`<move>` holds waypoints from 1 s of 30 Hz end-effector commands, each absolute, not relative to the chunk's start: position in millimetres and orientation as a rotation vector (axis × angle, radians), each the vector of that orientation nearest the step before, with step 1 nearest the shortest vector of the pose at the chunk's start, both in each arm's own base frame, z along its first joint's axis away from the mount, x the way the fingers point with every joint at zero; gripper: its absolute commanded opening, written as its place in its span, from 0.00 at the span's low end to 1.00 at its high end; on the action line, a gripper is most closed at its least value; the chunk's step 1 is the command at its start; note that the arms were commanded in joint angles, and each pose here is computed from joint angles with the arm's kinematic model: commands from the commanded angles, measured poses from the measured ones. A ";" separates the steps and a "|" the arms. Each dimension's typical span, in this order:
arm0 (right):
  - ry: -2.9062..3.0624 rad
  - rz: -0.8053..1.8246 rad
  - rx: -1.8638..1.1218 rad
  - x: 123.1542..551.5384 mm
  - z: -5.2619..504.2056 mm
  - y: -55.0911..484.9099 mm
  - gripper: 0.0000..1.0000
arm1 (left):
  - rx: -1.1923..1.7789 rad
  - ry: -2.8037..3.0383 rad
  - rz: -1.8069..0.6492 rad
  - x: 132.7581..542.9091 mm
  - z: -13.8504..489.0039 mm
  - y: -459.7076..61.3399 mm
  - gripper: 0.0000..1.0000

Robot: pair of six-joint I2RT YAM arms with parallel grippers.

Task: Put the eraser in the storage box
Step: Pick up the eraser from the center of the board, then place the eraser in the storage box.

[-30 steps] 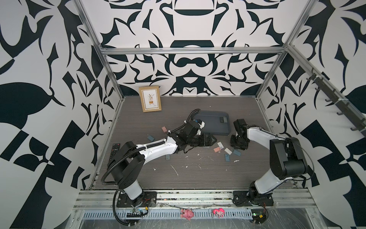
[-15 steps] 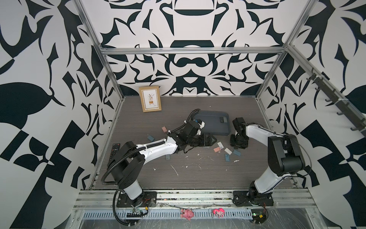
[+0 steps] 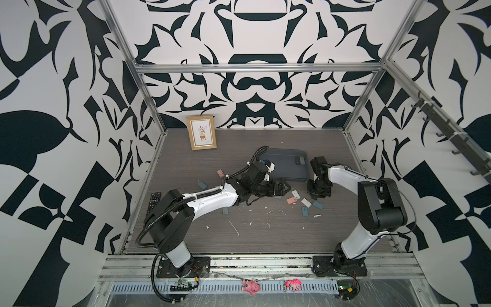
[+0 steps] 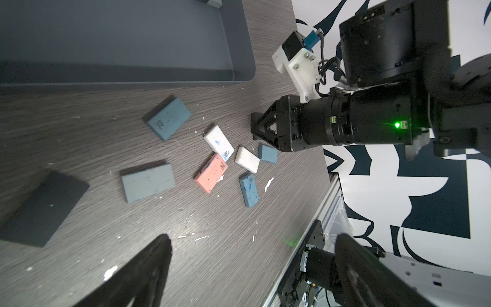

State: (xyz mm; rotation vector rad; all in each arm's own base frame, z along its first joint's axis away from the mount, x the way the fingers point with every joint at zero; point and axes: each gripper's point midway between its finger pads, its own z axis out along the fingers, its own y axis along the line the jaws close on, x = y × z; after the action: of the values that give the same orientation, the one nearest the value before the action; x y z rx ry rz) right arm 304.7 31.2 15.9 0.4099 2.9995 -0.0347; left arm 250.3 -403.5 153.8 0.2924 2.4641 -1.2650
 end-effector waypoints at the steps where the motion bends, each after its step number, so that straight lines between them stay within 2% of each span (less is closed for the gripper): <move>1: 3.002 -0.047 0.408 302.4 14.4 30.2 0.16 | 0.300 2.438 -1.286 251.4 167.1 -408.2 0.99; 10: 2.896 -0.019 0.355 329.4 75.3 36.4 0.15 | 0.299 2.414 -1.227 263.0 179.2 -392.7 0.99; 17: 2.807 0.045 0.290 371.2 118.8 61.4 0.15 | 0.280 2.386 -1.196 284.5 195.9 -371.6 0.99; 24: 2.799 0.090 0.201 425.8 122.3 104.6 0.15 | 0.242 2.373 -1.180 302.1 206.3 -354.7 0.99; 30: 2.828 0.081 0.147 465.0 101.5 129.7 0.15 | 0.212 2.361 -1.188 309.9 210.6 -348.4 0.99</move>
State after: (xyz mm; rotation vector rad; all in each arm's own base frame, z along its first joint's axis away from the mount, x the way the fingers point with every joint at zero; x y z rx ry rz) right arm 459.5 124.3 92.2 0.1673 2.8225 0.0897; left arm 310.0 -350.3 190.7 0.1968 2.3951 -1.1608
